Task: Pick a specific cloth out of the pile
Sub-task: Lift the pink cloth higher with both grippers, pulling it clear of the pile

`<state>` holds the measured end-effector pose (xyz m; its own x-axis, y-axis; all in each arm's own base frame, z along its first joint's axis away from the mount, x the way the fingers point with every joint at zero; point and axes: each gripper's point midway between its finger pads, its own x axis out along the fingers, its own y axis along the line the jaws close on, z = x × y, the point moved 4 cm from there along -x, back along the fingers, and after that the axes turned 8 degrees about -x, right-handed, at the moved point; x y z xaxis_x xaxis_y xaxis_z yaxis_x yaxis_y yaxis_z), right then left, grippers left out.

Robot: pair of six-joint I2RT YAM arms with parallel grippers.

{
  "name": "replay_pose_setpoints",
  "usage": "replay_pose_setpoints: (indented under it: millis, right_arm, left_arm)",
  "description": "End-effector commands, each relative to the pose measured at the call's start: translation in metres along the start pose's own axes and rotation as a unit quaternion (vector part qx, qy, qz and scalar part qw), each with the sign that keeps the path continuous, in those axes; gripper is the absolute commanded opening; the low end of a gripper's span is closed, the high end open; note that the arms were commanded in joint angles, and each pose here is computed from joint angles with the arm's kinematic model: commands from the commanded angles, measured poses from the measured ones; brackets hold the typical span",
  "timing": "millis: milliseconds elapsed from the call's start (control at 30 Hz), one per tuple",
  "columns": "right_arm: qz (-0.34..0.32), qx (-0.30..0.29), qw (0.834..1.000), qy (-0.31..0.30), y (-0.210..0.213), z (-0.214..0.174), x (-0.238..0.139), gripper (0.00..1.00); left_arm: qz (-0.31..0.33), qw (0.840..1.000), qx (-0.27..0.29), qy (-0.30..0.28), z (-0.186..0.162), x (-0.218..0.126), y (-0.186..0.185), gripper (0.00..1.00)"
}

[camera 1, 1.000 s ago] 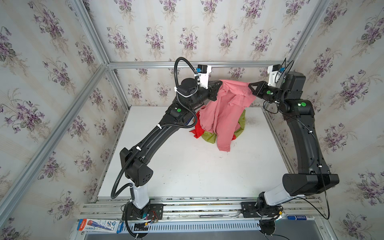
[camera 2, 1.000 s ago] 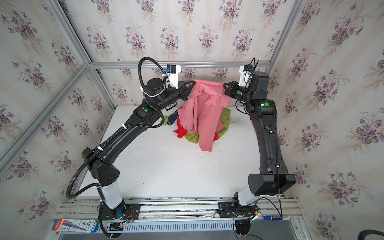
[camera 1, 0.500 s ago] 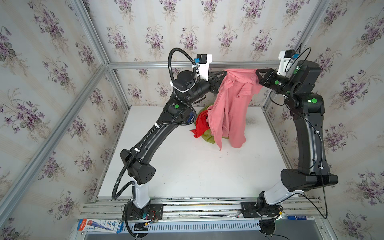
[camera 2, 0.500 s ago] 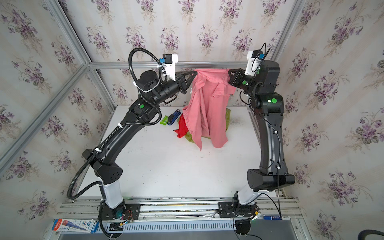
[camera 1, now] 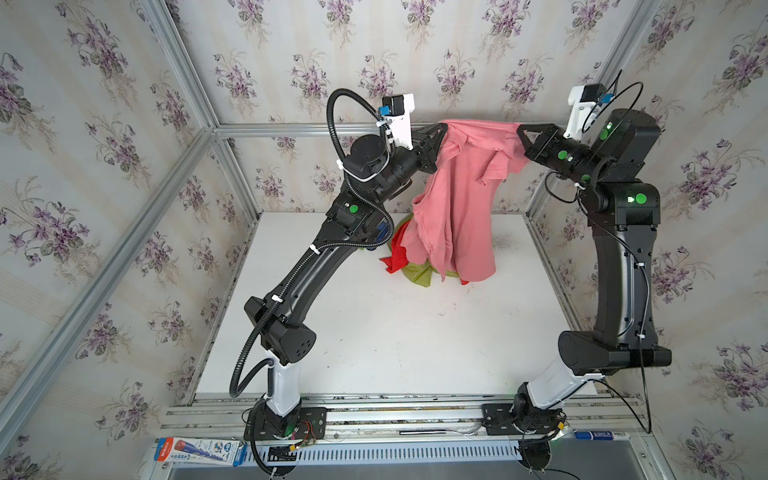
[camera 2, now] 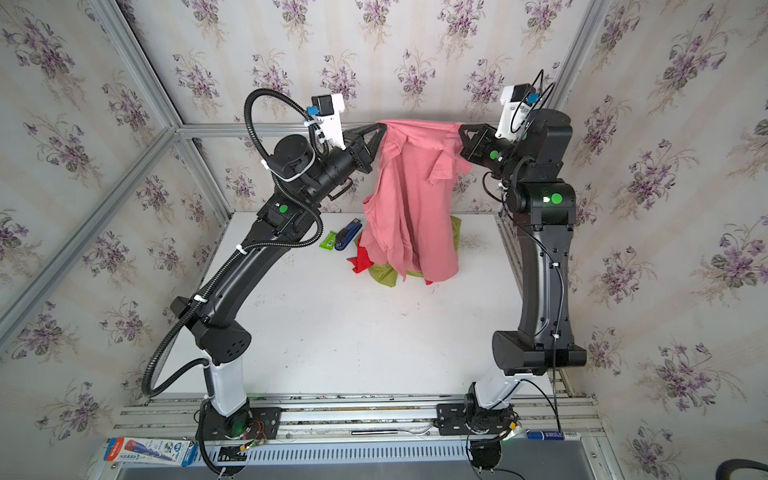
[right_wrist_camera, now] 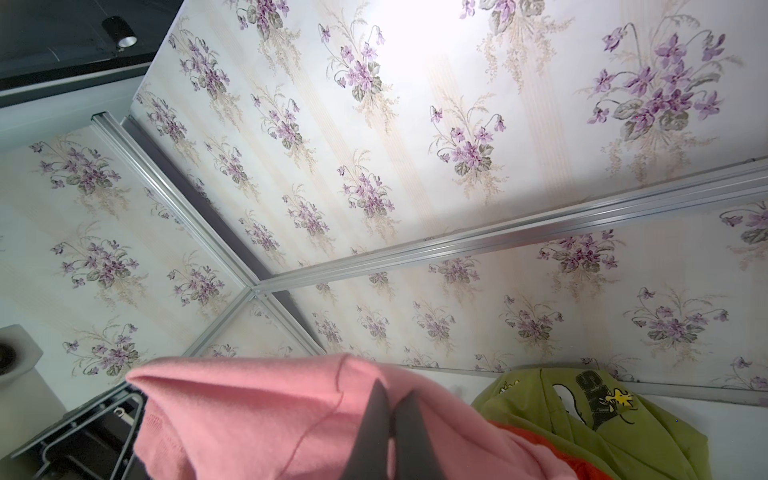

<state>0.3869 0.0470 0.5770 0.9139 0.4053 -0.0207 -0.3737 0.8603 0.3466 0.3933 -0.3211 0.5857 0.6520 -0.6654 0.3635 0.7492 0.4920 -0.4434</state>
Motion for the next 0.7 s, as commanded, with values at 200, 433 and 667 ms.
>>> replay_pose_setpoints:
  millis: [200,433,667]
  right_arm:
    - [-0.020,-0.009,0.997,-0.069,0.006,0.033,-0.016,0.00]
    - [-0.034,-0.018,0.994,-0.102,0.009,0.047,-0.026,0.00]
    - [-0.037,-0.023,0.992,-0.121,0.011,0.055,-0.032,0.00]
  left_arm:
    - [-0.035,0.990,0.009,-0.136,0.062,-0.012,-0.024,0.00]
    - [-0.049,0.988,0.020,-0.148,0.073,-0.017,-0.035,0.00]
    - [-0.062,0.983,0.022,-0.174,0.089,-0.026,-0.045,0.00]
